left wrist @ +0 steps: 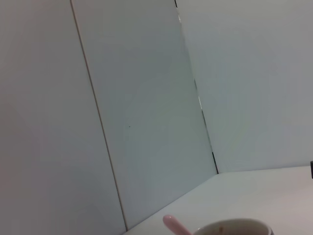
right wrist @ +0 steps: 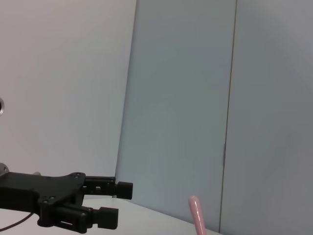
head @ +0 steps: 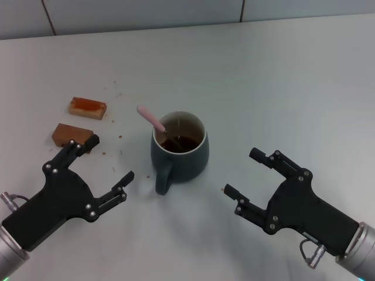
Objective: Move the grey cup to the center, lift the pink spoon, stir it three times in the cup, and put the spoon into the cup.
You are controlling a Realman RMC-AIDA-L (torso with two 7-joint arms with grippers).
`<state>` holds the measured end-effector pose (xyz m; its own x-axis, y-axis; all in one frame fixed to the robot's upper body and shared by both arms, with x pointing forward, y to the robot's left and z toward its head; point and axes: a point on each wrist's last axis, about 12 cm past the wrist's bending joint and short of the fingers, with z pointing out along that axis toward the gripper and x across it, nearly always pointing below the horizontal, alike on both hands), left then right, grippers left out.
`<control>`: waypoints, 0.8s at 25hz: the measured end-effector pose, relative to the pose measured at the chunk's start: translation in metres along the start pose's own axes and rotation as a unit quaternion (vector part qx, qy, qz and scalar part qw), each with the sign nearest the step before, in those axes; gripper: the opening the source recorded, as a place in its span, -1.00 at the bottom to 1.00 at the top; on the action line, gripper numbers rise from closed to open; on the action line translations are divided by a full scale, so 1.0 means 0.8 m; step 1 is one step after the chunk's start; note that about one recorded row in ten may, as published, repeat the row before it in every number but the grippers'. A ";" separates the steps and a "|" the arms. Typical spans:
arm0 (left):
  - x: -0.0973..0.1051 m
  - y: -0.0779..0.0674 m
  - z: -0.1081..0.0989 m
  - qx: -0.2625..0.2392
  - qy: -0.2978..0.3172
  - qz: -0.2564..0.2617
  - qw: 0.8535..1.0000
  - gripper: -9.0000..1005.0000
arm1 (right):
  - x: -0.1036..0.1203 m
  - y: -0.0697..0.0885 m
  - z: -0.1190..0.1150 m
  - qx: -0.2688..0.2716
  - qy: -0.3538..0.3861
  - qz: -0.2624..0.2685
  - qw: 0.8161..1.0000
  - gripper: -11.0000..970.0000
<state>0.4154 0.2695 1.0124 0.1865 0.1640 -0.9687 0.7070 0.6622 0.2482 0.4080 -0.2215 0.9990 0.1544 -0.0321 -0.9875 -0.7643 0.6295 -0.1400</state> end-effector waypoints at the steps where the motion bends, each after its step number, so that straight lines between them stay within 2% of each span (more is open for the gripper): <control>1: 0.000 0.000 0.000 0.000 0.000 0.000 1.000 0.71 | 0.000 0.000 0.000 0.000 0.000 0.000 1.000 0.56; 20: -0.001 -0.003 -0.004 0.000 -0.005 -0.007 1.000 0.71 | 0.000 0.002 0.002 0.000 0.000 0.004 1.000 0.56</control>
<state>0.4118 0.2701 1.0129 0.1839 0.1475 -0.9718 0.7092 0.6646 0.2351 0.4078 -0.2192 0.9986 0.1484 -0.0283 -0.9885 -0.7658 0.6292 -0.1330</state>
